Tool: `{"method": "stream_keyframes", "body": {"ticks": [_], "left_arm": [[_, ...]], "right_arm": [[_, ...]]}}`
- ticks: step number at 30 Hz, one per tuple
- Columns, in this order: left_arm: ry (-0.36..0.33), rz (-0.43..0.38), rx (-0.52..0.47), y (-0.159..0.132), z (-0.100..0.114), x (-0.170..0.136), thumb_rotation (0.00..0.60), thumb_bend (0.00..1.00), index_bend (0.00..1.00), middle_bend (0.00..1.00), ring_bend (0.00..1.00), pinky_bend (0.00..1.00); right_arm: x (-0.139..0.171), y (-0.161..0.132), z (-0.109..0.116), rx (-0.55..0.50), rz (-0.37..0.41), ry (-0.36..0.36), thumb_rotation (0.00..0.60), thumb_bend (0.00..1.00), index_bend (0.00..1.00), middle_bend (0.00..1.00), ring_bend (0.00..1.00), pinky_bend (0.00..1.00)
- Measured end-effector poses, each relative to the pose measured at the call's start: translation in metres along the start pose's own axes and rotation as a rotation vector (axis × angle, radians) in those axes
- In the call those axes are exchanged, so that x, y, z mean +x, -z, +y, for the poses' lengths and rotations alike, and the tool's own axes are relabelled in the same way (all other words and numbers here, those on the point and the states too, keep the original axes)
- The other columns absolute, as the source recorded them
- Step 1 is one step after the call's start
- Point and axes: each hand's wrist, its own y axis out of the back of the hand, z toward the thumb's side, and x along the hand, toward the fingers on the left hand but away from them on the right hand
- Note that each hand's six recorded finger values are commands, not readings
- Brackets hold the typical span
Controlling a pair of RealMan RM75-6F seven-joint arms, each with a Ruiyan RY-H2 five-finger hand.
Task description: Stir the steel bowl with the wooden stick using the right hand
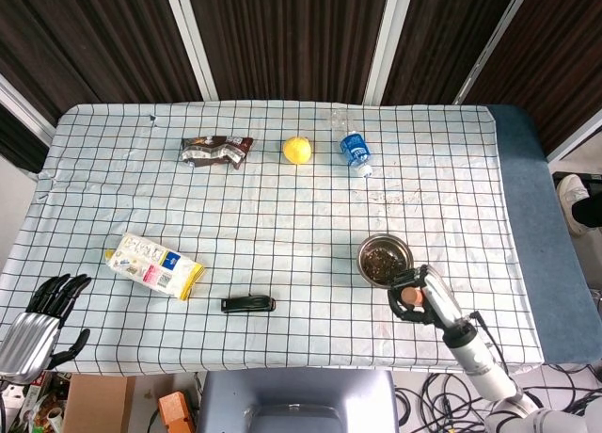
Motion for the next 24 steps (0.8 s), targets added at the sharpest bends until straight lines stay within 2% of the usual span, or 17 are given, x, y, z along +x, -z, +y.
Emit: {"method": "stream_keyframes", "body": {"ticks": [6,10,16,21,24], "left_arm": [[-0.001,-0.003,-0.001,0.0,0.0,-0.001,0.6,0.39,0.0,0.08,0.0,0.08],[0.002,-0.002,0.0,0.0,0.0,-0.001,0.6,0.39,0.0,0.08,0.0,0.08],[0.005,-0.006,0.004,-0.002,-0.002,0.0,0.6,0.39,0.0,0.08,0.0,0.08],[0.006,-0.005,0.002,-0.002,-0.002,0.0,0.6,0.39,0.0,0.08,0.0,0.08],[0.004,-0.004,0.0,-0.001,-0.001,-0.001,0.6,0.39,0.0,0.08,0.0,0.08]], "right_arm": [[0.027,0.023,-0.005,0.218,-0.026,-0.1,0.6,0.74,1.0,1.0,1.0,1.0],[0.039,0.042,-0.005,0.366,-0.032,-0.193,0.6,0.74,1.0,1.0,1.0,1.0],[0.046,0.059,-0.011,0.623,0.034,-0.333,0.6,0.74,1.0,1.0,1.0,1.0],[0.045,0.072,-0.02,0.759,0.078,-0.408,0.6,0.74,1.0,1.0,1.0,1.0],[0.046,0.078,-0.024,0.85,0.099,-0.434,0.6,0.74,0.92,0.99,0.96,0.97]]}}
